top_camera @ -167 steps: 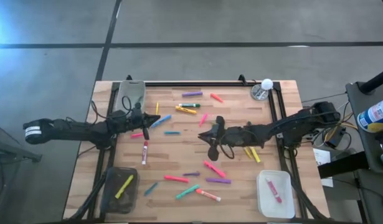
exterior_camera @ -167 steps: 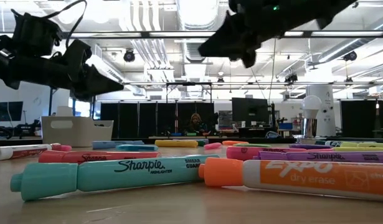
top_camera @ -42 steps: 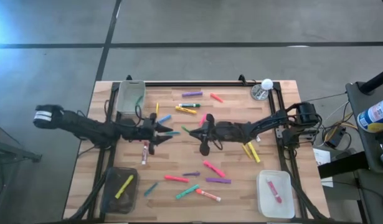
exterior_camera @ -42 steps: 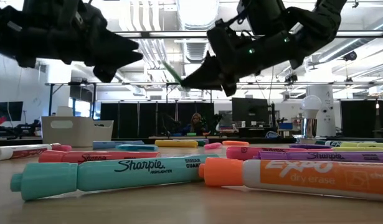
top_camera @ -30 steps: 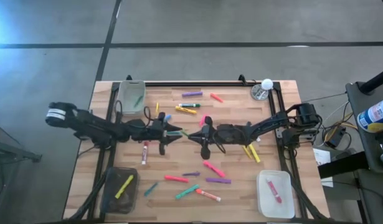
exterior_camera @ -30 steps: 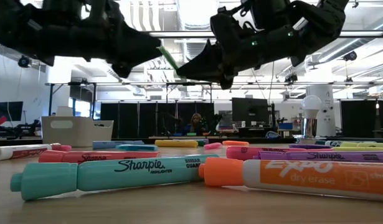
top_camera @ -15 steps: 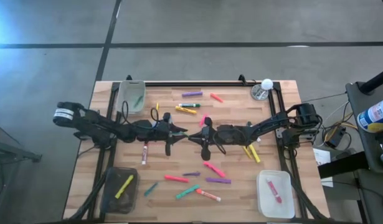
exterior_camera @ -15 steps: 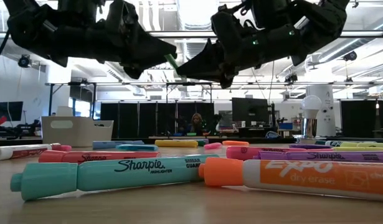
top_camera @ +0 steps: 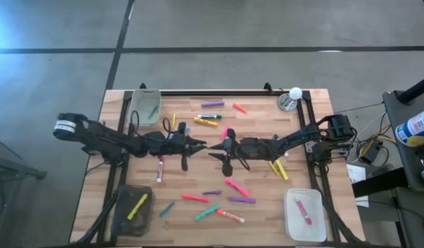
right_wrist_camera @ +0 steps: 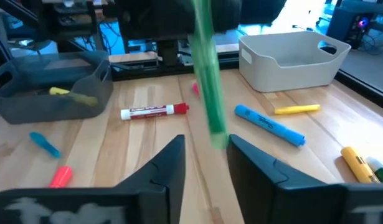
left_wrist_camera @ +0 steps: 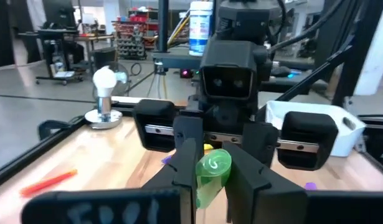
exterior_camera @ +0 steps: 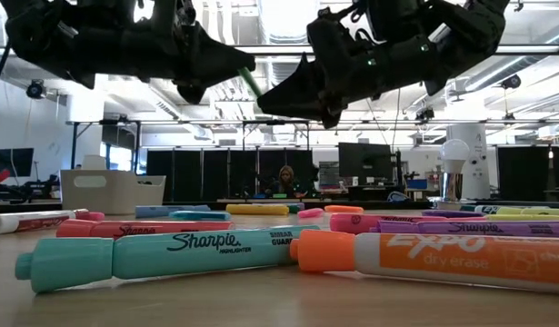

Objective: Pick & Place Markers
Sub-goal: Put the green pen into the gray bin

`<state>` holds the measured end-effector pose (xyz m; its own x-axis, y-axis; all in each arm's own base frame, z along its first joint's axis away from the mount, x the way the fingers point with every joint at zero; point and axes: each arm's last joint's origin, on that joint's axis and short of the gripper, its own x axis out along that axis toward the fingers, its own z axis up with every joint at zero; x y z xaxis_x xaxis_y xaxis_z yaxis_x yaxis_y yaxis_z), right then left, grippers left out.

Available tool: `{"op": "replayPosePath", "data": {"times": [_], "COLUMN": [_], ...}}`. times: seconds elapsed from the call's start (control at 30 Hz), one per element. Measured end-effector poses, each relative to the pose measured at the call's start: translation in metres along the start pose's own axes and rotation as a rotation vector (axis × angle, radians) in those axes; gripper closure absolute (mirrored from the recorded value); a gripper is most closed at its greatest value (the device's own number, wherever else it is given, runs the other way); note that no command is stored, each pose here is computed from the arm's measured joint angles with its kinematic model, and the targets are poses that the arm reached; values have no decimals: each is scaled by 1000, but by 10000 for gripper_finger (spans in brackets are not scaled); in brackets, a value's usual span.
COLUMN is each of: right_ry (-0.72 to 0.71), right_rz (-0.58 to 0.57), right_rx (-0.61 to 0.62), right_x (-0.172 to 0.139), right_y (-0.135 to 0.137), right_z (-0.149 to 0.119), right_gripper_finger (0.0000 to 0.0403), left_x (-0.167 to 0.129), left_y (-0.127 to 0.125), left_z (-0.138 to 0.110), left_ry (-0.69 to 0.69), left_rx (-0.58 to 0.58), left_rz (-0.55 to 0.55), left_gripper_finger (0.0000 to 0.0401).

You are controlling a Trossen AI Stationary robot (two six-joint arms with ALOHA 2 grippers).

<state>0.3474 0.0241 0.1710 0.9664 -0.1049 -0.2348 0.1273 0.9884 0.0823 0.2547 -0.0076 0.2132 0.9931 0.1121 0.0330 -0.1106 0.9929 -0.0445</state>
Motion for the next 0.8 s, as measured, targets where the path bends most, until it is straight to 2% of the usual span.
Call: {"op": "replayPosePath", "data": {"times": [0.17,0.23,0.5,0.63,0.8], "right_ry": [36,54,68,68,68], "right_rz": [4,1,-3,-5,-5], "right_rx": [-9,-13,-16,-16,-16], "right_x": [0,0,0,0,0], "right_y": [0,0,-1,-1,-1], "right_z": [-4,-6,-7,-7,-7], "right_gripper_finger": [264,260,266,275,285], "left_x": [-4,-8,-35,-51,-68], "left_y": [5,8,46,76,112], "left_z": [18,25,60,63,52], "left_ry": [83,165,549,695,781], "left_rx": [54,82,43,14,-42], "left_rz": [150,255,679,865,1035], "left_gripper_finger": [355,355,355,355,354]}}
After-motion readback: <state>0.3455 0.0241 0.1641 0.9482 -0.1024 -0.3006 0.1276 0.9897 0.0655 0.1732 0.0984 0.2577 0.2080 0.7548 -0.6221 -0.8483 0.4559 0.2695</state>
